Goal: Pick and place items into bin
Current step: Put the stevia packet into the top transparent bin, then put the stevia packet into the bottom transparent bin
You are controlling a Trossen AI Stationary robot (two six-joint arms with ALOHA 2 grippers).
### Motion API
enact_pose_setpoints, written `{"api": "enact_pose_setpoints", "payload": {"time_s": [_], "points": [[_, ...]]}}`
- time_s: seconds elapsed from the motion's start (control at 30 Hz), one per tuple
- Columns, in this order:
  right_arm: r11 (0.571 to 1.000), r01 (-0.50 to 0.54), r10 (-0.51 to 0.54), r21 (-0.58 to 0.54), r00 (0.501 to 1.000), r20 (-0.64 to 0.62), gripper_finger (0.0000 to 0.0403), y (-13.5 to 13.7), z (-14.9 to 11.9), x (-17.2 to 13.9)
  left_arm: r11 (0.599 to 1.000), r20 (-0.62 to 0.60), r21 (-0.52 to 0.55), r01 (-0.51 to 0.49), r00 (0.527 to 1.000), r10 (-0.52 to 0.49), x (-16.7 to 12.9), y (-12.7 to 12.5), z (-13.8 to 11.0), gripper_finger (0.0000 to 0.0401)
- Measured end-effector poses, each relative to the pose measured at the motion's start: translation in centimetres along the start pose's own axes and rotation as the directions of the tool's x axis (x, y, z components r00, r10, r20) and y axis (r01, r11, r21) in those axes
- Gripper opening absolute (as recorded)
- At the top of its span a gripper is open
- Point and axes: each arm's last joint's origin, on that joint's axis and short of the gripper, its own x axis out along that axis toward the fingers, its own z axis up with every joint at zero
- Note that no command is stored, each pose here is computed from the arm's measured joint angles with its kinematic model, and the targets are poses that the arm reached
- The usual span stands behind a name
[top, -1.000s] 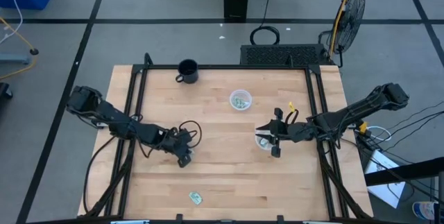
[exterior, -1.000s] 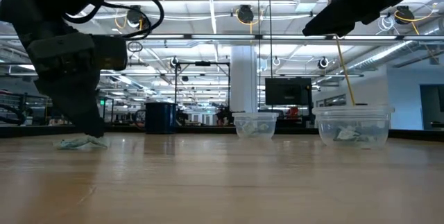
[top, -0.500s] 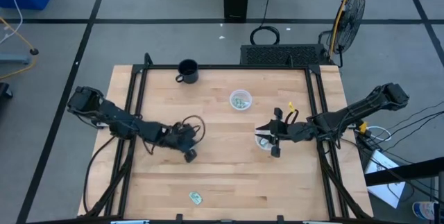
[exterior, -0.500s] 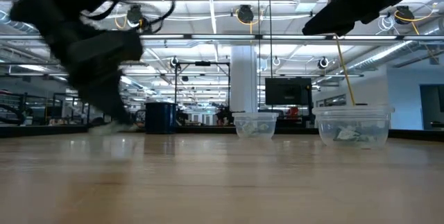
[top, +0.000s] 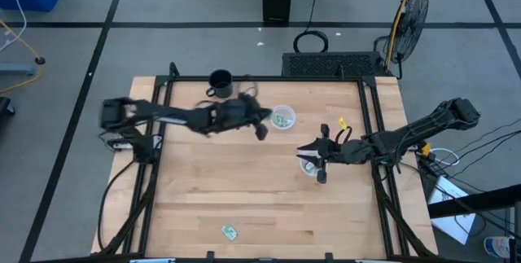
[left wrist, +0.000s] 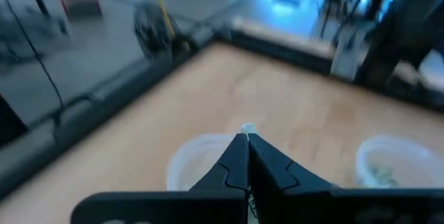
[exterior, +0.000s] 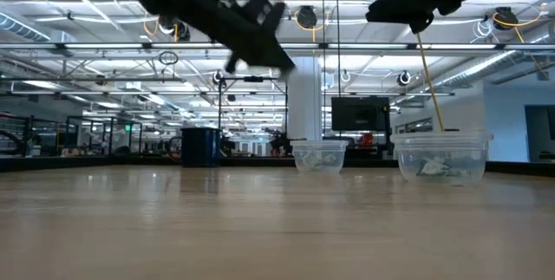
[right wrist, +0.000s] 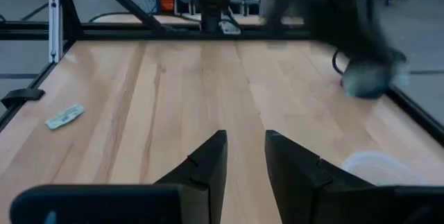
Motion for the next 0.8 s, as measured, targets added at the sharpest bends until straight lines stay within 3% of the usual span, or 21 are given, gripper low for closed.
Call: {"api": "enact_pose_setpoints", "payload": {"time_s": [0.17,0.33,0.6,0.8], "points": [[1.0,0.0,0.0,0.001,1.0,0.026,0.0091,0.0,0.3,0.0,0.999,-0.107,-0.032,0.017,0.994,-0.02,6.2,0.8,-2.6,0.0005],[1.0,0.0,0.0,0.005,1.0,0.021,0.0091,0.0,0.2,0.0,0.998,-0.144,-0.046,-0.051,0.989,0.044,10.3,2.1,-4.0,0.0005],[1.0,0.0,0.0,-0.002,1.0,0.018,0.0091,0.0,0.2,0.0,0.998,-0.174,-0.07,-0.001,0.985,-0.011,12.3,3.2,-3.6,0.0011],[1.0,0.0,0.0,-0.008,1.0,0.011,0.0091,0.0,0.1,0.0,0.999,-0.224,-0.027,-0.029,0.974,0.022,12.2,3.4,-3.9,0.0052]]}}
